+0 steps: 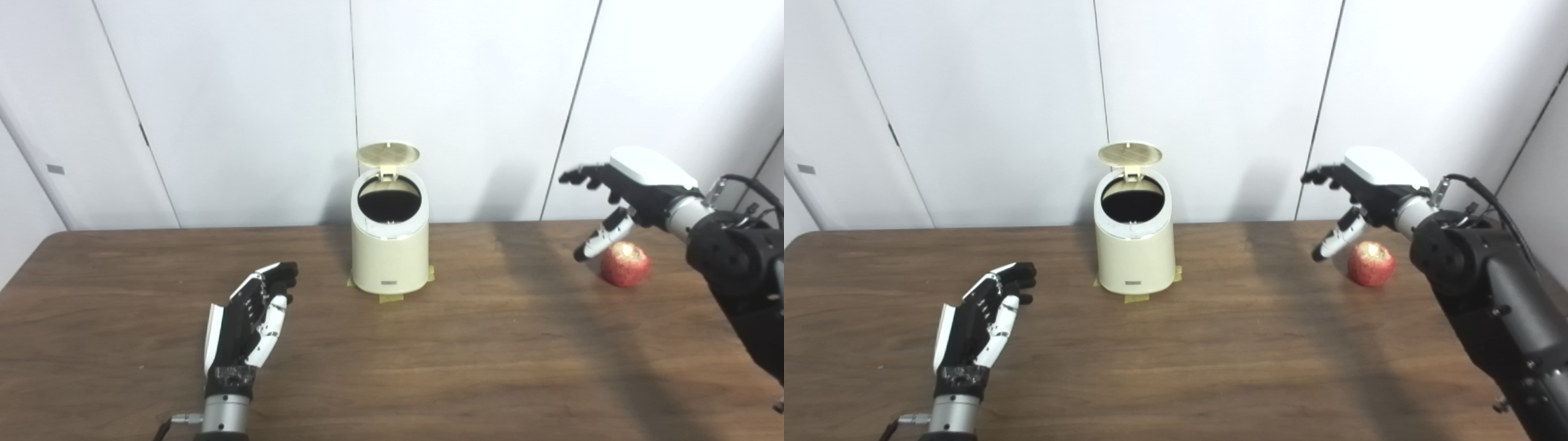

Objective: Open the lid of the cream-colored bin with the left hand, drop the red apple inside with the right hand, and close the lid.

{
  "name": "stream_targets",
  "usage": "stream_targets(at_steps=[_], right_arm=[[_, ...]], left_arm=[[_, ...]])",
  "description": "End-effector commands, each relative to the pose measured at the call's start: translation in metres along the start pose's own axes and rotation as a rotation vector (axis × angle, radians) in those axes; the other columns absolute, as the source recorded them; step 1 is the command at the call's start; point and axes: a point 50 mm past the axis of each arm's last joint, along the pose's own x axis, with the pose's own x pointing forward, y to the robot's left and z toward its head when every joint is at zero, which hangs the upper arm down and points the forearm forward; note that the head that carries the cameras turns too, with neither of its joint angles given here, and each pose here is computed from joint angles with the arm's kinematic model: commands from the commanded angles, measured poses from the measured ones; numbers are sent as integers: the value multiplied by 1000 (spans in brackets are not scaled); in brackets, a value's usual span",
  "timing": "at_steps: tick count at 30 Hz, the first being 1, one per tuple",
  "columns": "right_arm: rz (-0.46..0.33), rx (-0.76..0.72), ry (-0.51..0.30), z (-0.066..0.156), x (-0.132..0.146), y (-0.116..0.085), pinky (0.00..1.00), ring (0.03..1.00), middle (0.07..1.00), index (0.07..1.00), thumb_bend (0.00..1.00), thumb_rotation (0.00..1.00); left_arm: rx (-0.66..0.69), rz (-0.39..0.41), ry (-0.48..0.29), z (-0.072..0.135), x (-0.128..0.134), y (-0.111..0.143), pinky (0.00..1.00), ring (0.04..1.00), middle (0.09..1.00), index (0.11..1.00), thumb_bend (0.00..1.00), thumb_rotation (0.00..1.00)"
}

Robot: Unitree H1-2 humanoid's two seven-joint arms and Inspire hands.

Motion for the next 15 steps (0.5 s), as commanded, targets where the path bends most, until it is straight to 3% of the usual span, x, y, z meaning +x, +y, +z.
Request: stream_targets(at_steps=[1,6,15], right_arm=[[-85,-37,43,-10,5,-34,587,763,808,786,979,186],[-41,-49,88,-27,13,-20,581,744,805,776,984,183],[49,-75,141,-42,18,7,634,804,841,791,944,154]], left_arm=[[-8,-1,-36,3,7,0,670,734,743,718,213,605],[-11,-4,-37,3,8,-3,658,732,743,718,210,603],[3,0,-33,3,9,-1,677,739,747,720,207,628]])
